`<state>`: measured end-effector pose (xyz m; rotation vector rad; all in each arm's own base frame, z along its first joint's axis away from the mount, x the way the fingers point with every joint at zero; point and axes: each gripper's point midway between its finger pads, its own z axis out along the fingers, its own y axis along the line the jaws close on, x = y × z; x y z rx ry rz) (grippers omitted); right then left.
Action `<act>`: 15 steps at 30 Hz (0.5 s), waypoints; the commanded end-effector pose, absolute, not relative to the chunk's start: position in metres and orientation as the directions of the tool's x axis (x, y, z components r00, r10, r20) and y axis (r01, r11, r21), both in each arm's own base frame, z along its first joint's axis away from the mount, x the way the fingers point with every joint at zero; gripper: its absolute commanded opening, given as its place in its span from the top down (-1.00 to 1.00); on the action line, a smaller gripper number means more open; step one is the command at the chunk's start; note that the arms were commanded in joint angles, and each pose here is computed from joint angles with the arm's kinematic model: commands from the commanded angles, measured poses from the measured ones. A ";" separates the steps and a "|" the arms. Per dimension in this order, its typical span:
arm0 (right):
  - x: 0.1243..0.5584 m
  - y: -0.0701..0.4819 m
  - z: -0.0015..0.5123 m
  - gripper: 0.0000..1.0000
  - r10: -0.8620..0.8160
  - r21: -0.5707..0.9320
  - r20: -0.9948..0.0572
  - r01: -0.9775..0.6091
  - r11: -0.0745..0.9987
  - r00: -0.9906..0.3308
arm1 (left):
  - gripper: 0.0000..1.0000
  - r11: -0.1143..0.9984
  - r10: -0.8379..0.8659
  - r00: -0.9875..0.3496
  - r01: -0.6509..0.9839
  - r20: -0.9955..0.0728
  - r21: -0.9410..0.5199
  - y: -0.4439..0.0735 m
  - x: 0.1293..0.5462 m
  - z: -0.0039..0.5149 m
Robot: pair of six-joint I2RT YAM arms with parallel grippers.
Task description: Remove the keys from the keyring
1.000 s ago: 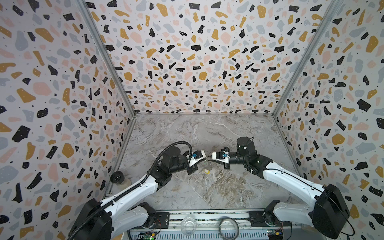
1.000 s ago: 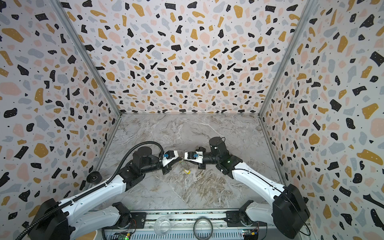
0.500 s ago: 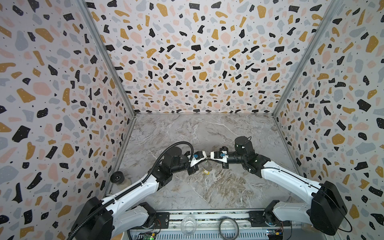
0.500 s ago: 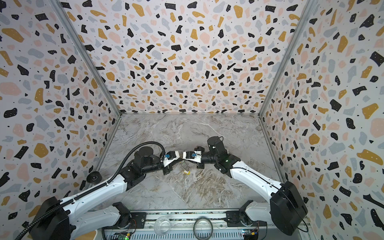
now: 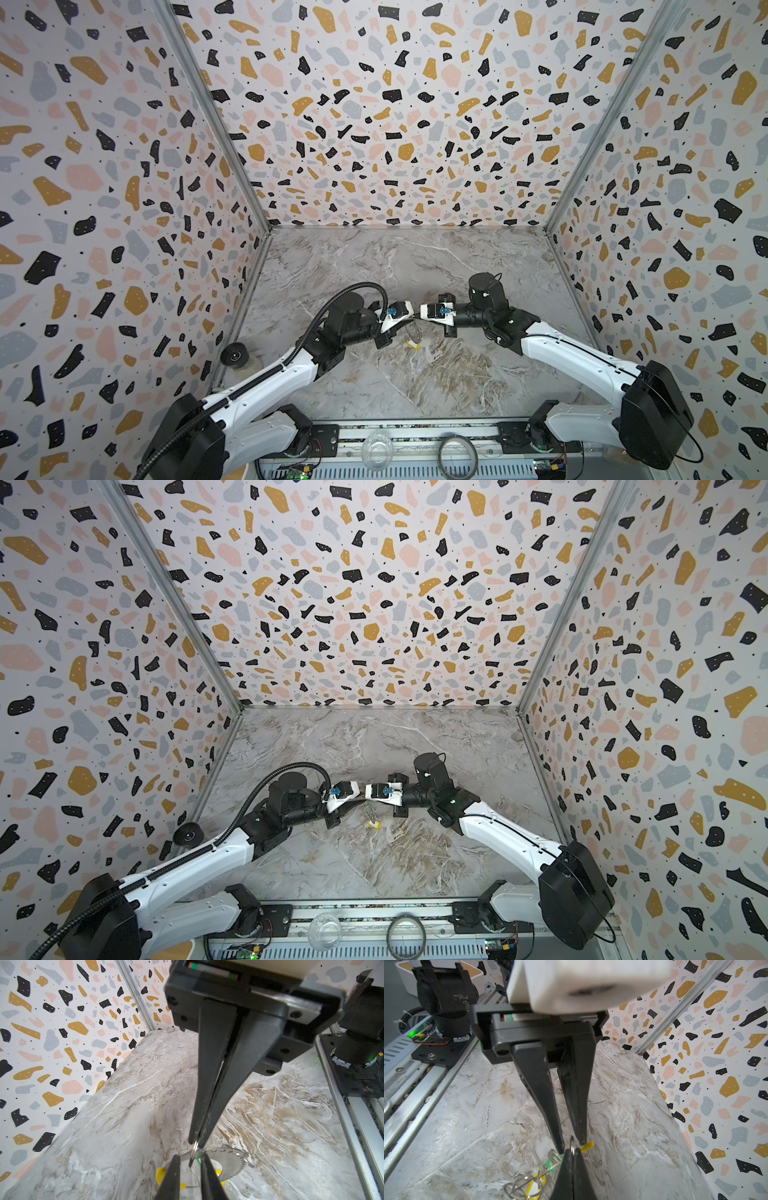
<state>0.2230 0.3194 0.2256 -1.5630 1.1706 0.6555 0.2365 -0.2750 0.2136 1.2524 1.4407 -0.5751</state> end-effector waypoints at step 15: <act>0.220 0.315 0.264 1.00 -0.105 -0.320 -0.944 -0.945 0.068 0.312 | 0.51 0.477 0.056 0.191 0.857 -0.980 0.194 -0.252 0.235 0.264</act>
